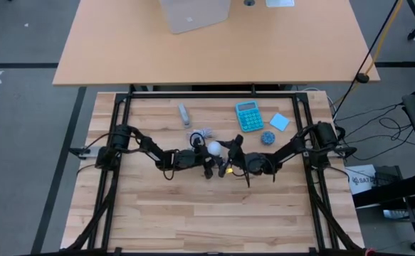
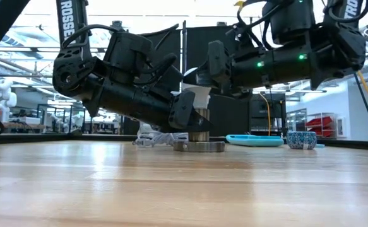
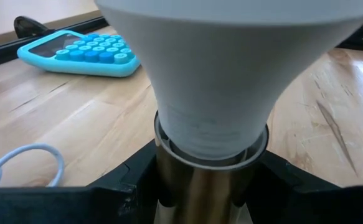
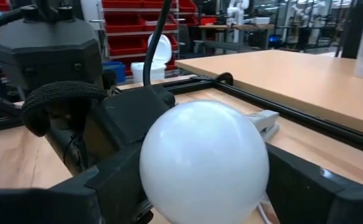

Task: Screw lightbulb
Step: Remove the white lightbulb from the desk lamp

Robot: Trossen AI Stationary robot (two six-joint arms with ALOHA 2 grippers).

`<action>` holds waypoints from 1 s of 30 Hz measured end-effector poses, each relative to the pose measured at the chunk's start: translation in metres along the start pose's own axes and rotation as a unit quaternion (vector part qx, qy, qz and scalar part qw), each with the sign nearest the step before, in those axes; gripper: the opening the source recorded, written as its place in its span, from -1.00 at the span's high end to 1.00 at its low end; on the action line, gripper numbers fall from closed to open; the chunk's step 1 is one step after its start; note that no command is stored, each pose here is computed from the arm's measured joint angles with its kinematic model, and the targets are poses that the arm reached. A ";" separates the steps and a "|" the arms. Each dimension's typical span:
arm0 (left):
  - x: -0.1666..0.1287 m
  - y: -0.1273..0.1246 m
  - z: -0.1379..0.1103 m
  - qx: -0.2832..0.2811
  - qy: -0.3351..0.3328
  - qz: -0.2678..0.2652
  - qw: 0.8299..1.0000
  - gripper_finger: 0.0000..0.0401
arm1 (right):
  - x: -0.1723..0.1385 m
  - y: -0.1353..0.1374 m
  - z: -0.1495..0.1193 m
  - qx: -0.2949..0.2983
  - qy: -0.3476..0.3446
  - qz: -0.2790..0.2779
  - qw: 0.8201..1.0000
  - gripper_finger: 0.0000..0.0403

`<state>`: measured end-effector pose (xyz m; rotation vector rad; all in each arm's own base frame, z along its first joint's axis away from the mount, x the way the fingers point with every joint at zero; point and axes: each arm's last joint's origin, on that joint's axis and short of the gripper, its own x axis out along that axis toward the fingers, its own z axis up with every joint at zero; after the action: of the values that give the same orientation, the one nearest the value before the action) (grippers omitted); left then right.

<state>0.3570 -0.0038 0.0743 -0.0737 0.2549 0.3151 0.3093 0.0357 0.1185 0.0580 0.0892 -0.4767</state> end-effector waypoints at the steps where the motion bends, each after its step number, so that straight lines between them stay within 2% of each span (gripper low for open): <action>1: 0.000 0.000 0.000 0.000 0.000 0.000 1.000 0.09 | 0.001 -0.001 0.000 0.001 0.001 0.004 1.000 -0.38; 3: 0.000 0.000 0.000 -0.002 0.001 0.001 1.000 0.09 | 0.003 -0.003 0.000 0.003 0.002 0.013 1.000 -0.32; 8: 0.000 -0.001 0.000 0.004 0.003 -0.003 1.000 0.09 | 0.002 -0.006 -0.001 -0.005 0.008 0.027 1.000 -0.32; 15: -0.001 -0.005 -0.001 0.019 0.009 -0.028 0.999 0.09 | -0.005 -0.020 -0.001 -0.008 0.028 0.090 0.996 -0.35; 30: -0.002 -0.009 -0.002 0.037 0.015 -0.093 0.995 0.09 | -0.001 -0.046 0.015 -0.047 0.064 0.263 0.961 -0.36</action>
<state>0.3579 -0.0127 0.0733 -0.0287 0.2865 0.1199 0.2879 -0.0059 0.1317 0.0174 0.2170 0.0651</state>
